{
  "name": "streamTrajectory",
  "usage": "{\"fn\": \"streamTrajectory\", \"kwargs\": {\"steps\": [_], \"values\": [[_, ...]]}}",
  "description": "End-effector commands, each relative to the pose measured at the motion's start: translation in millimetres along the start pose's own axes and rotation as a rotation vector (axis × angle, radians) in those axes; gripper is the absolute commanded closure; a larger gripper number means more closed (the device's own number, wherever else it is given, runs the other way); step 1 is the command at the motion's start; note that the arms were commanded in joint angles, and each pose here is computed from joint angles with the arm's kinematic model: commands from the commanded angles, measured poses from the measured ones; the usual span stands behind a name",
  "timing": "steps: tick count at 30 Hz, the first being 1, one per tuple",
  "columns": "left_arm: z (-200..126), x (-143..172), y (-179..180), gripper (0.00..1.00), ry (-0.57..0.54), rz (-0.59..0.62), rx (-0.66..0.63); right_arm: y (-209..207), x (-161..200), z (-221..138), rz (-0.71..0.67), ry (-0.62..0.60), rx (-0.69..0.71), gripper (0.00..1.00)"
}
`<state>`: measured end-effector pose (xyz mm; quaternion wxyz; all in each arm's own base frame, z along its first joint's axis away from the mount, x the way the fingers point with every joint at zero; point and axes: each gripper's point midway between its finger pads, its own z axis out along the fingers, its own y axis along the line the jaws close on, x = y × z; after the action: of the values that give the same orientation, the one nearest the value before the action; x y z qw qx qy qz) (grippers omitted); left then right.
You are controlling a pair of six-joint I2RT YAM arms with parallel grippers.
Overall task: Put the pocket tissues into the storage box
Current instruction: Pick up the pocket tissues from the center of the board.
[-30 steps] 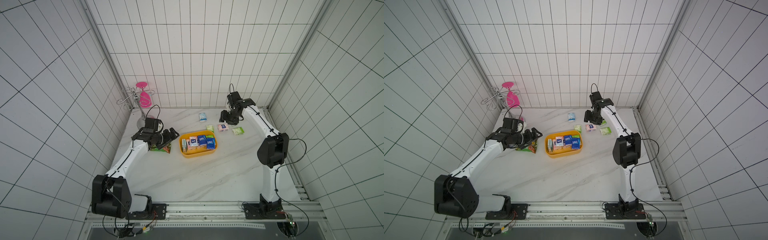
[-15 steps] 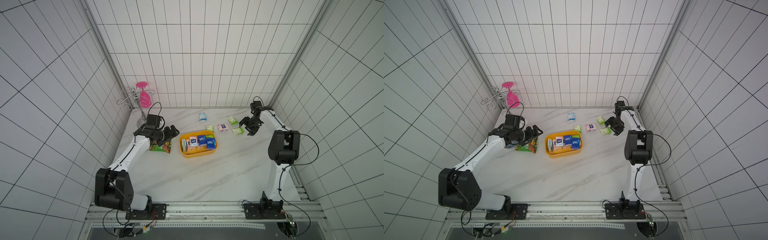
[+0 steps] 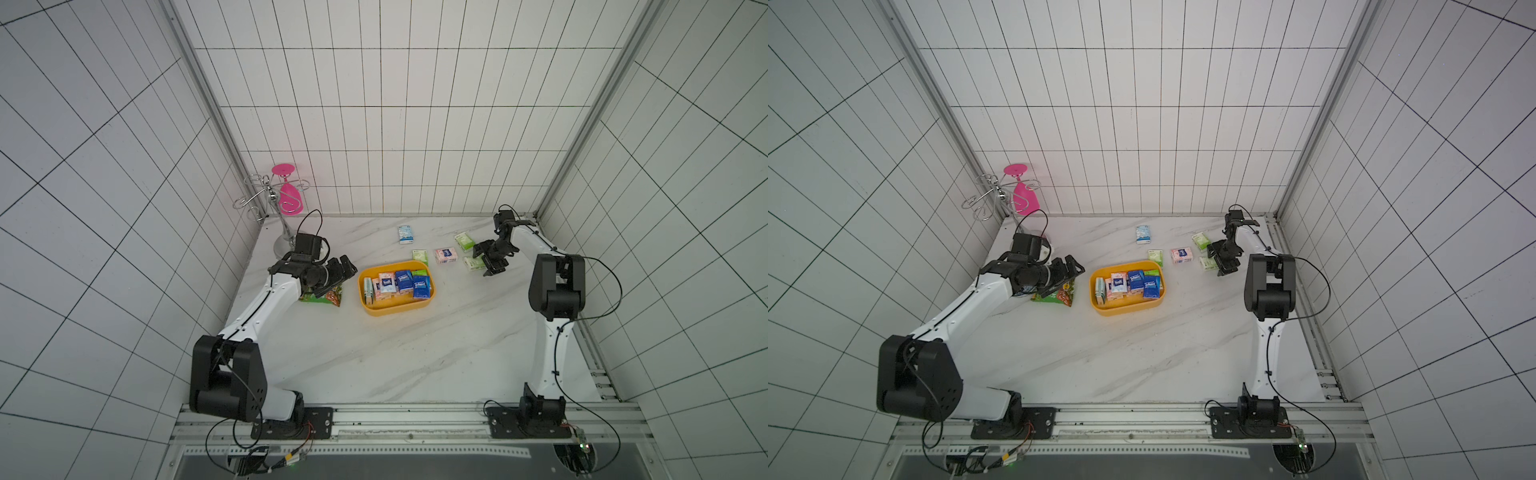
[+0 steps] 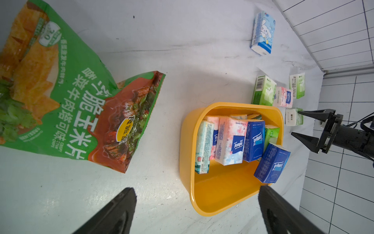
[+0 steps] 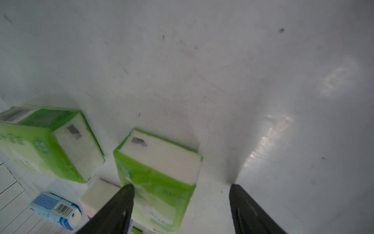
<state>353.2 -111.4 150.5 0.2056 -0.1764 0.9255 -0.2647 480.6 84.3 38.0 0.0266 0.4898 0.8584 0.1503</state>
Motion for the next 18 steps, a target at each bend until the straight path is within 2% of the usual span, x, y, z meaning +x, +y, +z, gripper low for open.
{"fn": "streamTrajectory", "kwargs": {"steps": [1, 13, 18], "values": [[-8, -9, -1, 0.03, -0.057, 0.006, 0.009, 4, -4, -2, 0.025, -0.044, 0.008, 0.22], [-8, -15, -1, 0.03, -0.059, 0.004, 0.009, 22, -1, -8, -0.002, -0.070, -0.033, 0.23], [-7, -15, 3, 0.03, -0.057, -0.003, 0.000, 28, -1, -29, -0.029, -0.142, -0.072, 0.23]]}}
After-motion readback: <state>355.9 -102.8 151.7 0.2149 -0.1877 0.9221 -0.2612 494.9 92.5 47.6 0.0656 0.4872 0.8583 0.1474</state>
